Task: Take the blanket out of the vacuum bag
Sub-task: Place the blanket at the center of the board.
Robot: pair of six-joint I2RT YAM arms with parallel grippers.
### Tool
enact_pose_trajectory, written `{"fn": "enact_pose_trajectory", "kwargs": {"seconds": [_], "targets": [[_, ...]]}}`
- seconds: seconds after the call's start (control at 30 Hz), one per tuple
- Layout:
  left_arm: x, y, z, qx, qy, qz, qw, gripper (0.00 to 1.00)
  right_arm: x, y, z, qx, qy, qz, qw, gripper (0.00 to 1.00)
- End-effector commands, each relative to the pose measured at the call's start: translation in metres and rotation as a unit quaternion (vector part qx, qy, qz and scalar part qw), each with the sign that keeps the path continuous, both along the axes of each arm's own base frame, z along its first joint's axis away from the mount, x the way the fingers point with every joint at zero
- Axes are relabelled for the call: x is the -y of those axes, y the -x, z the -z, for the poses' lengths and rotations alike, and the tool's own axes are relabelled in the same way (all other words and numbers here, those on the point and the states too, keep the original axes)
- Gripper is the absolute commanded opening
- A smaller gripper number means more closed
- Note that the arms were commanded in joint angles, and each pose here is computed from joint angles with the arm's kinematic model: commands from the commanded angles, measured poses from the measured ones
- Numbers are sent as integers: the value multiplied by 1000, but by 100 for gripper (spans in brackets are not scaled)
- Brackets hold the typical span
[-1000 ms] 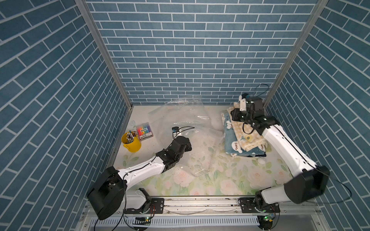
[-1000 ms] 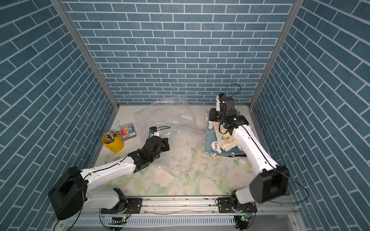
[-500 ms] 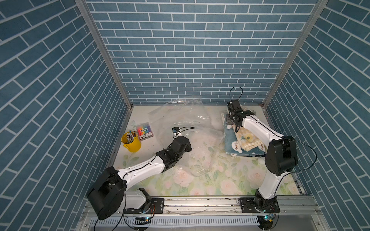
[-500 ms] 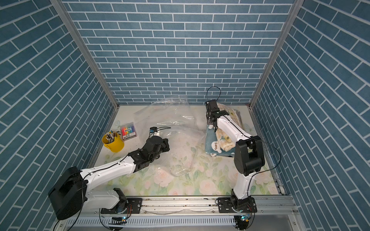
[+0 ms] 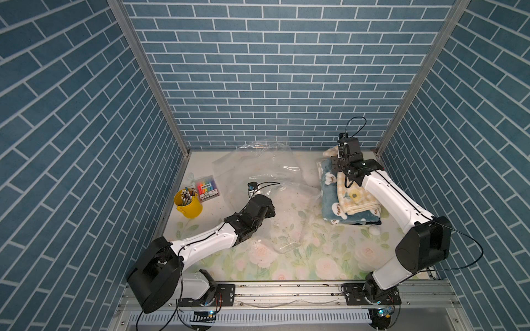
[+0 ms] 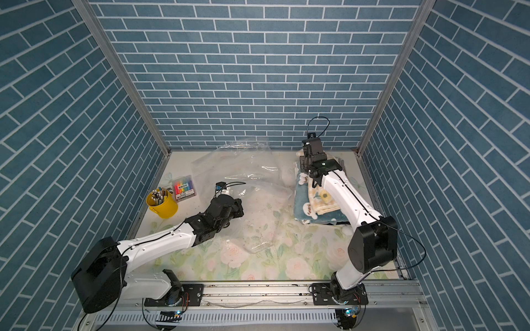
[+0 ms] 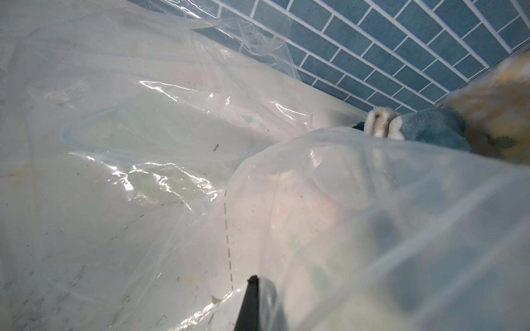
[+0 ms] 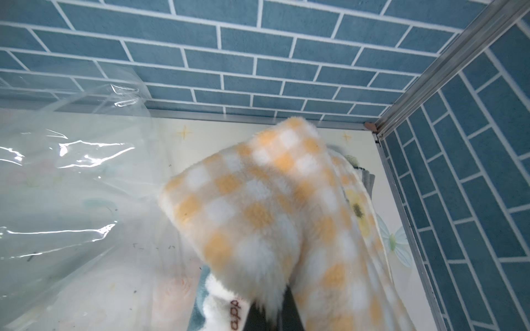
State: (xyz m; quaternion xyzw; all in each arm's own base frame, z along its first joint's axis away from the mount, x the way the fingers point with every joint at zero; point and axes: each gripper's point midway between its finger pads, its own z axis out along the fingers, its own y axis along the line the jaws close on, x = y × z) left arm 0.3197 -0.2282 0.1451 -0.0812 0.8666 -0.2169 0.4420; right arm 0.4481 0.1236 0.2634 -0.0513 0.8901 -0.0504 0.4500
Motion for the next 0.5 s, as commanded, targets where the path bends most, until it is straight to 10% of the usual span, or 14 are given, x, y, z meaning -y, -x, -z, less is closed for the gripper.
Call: {"fn": "enact_pose_trajectory", "kwargs": {"seconds": [0.0,0.33,0.47], "targets": [[4,-4,-2,-2,0,3,1000,0,-11,0,8,-14,-30,-7,999,0],[0,-2,-6,2,2,0,1000,0,-57,-27,9,-45,-120,-50,990,0],[0,-1,-6,0,2,1,1000,0,-57,-37,37,-78,-108,-32,991,39]]}}
